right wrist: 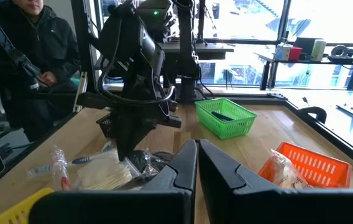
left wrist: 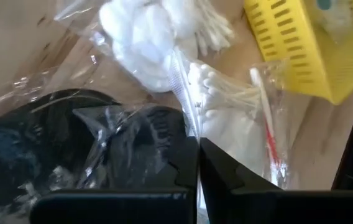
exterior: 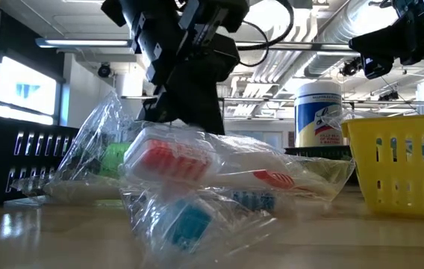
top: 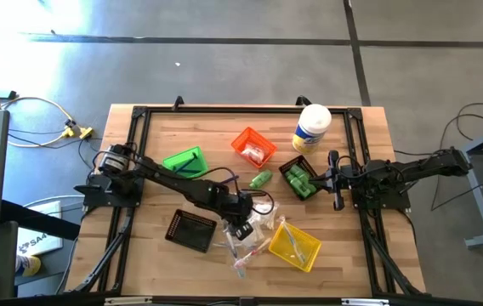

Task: Pick & Place Travel size toiletries
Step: Put the white cotton pack into the orange bin

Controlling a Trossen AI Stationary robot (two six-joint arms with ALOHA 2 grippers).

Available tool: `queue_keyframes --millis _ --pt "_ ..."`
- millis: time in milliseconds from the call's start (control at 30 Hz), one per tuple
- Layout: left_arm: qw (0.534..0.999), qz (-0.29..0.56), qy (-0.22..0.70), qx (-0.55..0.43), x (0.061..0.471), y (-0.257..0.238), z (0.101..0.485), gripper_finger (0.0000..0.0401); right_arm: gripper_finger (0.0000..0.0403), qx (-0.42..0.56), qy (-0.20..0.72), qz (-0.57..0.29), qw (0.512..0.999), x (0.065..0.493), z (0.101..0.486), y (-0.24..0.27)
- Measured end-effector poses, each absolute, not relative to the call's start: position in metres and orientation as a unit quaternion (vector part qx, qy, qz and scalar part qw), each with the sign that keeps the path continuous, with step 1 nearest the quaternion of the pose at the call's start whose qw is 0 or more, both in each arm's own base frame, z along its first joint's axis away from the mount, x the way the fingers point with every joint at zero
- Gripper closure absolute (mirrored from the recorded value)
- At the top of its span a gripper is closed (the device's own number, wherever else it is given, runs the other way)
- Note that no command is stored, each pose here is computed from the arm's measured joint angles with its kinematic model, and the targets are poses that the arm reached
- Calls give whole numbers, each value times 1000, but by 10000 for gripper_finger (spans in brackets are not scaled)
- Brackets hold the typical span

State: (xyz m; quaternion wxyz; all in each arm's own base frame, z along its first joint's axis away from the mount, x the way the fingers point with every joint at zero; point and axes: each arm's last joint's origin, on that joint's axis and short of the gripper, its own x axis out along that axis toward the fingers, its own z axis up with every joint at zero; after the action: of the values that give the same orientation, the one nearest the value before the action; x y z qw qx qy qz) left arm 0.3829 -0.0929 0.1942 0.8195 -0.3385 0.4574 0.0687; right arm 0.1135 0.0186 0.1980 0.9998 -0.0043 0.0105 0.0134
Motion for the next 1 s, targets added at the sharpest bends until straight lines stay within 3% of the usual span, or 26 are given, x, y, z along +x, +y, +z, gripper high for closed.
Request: queue_keyframes --millis 600,1000 --pt "887 26 357 -292 347 -56 288 400 394 -5 12 13 1000 114 198 19" --pt "933 120 299 -160 336 -14 311 400 394 -14 10 7 1000 114 198 18"
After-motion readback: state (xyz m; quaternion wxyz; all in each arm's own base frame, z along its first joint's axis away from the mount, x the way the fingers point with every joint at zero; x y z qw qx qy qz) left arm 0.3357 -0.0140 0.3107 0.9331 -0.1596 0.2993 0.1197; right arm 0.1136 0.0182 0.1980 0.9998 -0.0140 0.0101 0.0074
